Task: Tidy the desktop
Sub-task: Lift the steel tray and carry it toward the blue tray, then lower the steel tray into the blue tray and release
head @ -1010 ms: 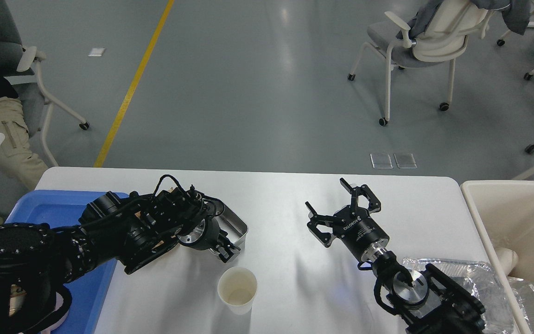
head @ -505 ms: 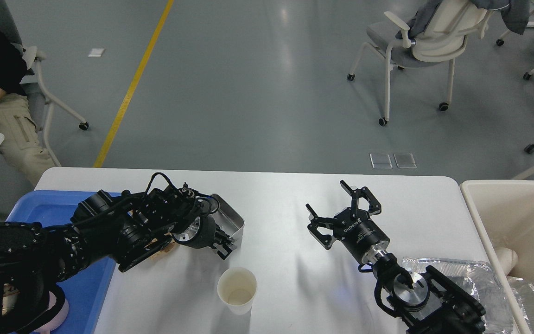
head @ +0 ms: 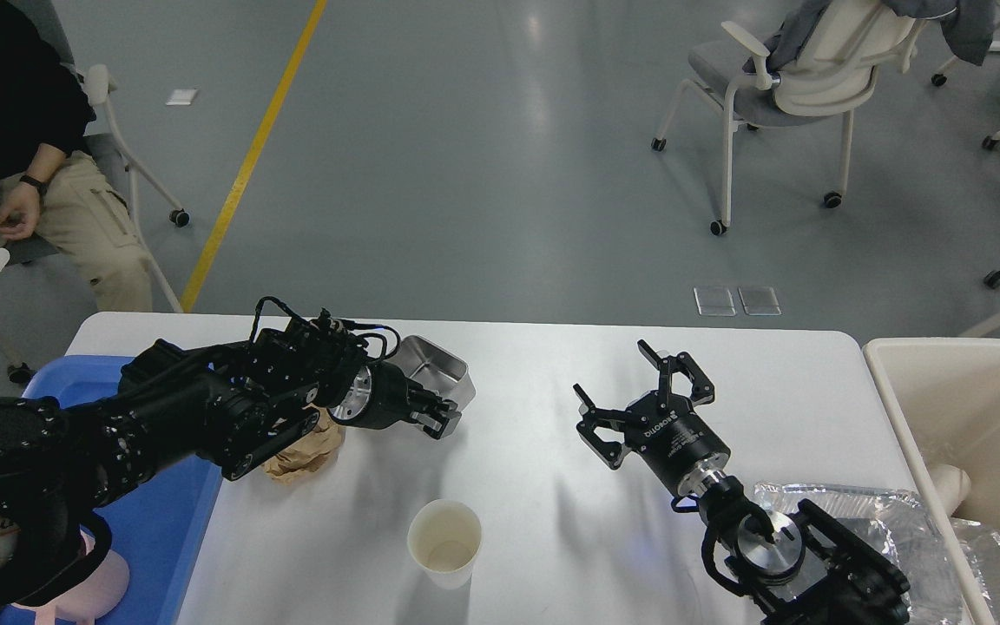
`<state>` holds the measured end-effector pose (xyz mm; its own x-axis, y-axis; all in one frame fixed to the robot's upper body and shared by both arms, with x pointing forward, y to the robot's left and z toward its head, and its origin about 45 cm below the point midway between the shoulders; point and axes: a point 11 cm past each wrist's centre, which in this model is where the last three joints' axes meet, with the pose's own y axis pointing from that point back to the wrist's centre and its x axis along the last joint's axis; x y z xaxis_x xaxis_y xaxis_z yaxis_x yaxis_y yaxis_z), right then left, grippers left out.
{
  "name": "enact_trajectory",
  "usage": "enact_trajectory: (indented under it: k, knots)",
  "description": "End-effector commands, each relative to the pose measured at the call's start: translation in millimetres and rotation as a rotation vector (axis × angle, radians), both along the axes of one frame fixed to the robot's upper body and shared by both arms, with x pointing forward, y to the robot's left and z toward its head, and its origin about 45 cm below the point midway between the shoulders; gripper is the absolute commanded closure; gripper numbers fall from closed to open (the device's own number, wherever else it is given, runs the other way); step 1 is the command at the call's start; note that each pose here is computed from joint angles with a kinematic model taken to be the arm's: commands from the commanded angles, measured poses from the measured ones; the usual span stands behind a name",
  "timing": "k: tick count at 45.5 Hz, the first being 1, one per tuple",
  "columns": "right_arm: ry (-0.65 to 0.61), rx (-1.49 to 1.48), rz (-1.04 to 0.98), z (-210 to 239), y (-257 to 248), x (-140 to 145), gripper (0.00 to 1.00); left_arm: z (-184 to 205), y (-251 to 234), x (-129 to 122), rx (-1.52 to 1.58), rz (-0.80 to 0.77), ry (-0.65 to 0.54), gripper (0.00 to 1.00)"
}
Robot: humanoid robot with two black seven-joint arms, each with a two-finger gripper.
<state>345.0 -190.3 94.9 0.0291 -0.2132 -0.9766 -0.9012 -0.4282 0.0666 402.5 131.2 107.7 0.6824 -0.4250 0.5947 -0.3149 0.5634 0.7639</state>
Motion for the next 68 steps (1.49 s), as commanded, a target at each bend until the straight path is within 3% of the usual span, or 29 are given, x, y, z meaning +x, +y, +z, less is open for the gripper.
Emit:
enact_trajectory:
  k: [1, 20, 33, 57, 68]
  knots:
    - [0.001, 0.0, 0.0, -0.2, -0.1, -0.2, 0.0, 17.8, -9.1, 10.9, -0.082, 0.044, -0.009, 0.99]
    - [0.006, -0.01, -0.006, -1.8, -4.7, 0.0, 0.0, 99.2, -1.1, 48.6, -0.37, 0.211, -0.006, 0.98]
    - [0.007, -0.01, -0.007, -2.3, -4.8, -0.5, 0.0, 143.8, 57.0, 24.2, -0.459, 0.207, 0.003, 0.97]
    - [0.011, -0.015, -0.009, -3.9, -7.5, -1.4, 0.0, 192.2, 241.0, -21.2, -0.623, 0.566, -0.133, 0.97]
    - [0.01, -0.012, -0.008, -3.8, -6.6, -1.9, 0.0, 176.6, 285.4, -47.6, -0.597, 0.686, -0.133, 0.97]
